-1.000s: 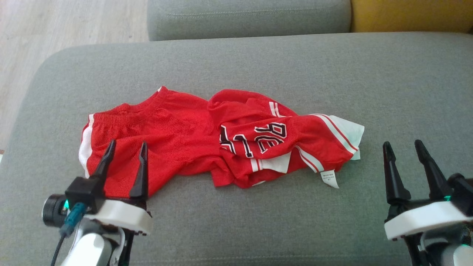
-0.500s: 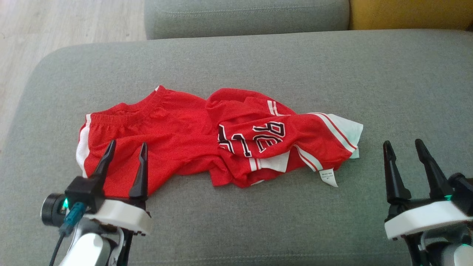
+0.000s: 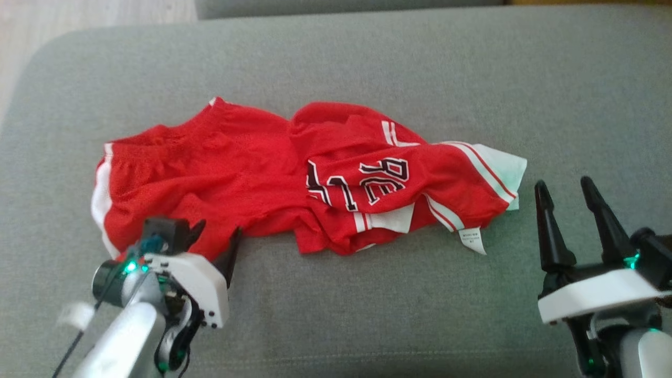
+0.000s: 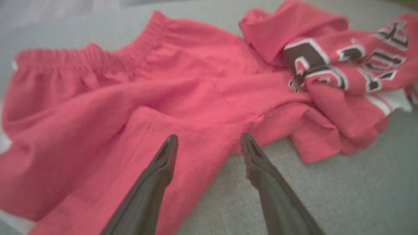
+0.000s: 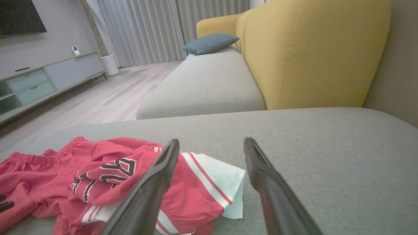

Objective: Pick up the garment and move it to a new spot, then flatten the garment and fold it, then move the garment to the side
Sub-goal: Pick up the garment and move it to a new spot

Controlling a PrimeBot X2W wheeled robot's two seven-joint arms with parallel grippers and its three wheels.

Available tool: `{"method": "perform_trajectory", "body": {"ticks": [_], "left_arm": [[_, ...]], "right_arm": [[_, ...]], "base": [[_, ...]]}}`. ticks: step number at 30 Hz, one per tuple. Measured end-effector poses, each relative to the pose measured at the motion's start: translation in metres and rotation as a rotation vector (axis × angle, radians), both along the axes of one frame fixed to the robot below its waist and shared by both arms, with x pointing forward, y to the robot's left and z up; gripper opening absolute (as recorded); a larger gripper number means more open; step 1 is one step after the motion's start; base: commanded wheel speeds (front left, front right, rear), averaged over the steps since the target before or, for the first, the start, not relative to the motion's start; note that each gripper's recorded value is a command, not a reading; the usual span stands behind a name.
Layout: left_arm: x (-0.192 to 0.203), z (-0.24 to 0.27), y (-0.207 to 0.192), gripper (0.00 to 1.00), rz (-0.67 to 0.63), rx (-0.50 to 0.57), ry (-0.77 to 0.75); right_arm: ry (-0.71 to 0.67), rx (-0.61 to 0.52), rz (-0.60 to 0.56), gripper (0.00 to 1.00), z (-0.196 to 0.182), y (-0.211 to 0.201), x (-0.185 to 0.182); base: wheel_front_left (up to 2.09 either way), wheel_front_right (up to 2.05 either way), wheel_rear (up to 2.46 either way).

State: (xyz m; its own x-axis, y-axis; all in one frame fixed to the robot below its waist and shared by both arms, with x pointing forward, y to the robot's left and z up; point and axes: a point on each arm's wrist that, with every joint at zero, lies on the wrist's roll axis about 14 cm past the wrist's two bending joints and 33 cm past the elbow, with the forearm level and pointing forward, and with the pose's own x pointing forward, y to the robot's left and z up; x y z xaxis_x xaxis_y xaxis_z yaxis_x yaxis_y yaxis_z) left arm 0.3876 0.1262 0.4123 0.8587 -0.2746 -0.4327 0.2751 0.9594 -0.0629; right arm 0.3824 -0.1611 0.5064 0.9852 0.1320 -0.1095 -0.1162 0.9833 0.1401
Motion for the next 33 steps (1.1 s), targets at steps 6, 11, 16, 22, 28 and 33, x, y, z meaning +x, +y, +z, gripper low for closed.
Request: {"method": "perform_trajectory", "body": {"ticks": [6,11,16,22,28,33], "left_arm": [[-0.002,-0.048,-0.001,1.0,-0.033,0.041,0.229],[0.009,-0.049,-0.002,0.0,-0.059,0.065,0.241],[0.021,-0.031,0.007,0.0,-0.021,0.085,0.097],[0.046,0.054,0.01,0.0,0.041,0.004,-0.251],[0.046,0.149,0.053,0.0,0.163,-0.01,-0.546],[0.037,0.207,0.099,0.0,0.254,0.057,-0.676]], "right_arm": [[0.044,0.007,-0.017,1.0,-0.016,-0.005,0.005],[0.052,0.014,-0.024,1.0,-0.02,-0.007,0.006],[0.032,0.023,-0.018,1.0,-0.015,-0.005,0.01],[0.003,0.038,0.003,1.0,-0.007,0.003,0.013],[-0.016,0.069,0.062,1.0,-0.001,0.023,0.019],[-0.013,0.083,0.127,1.0,-0.002,0.046,0.023]], "base": [[0.0,0.0,0.0],[0.0,0.0,0.0],[0.0,0.0,0.0],[0.0,0.0,0.0],[0.0,0.0,0.0],[0.0,0.0,0.0]]}}
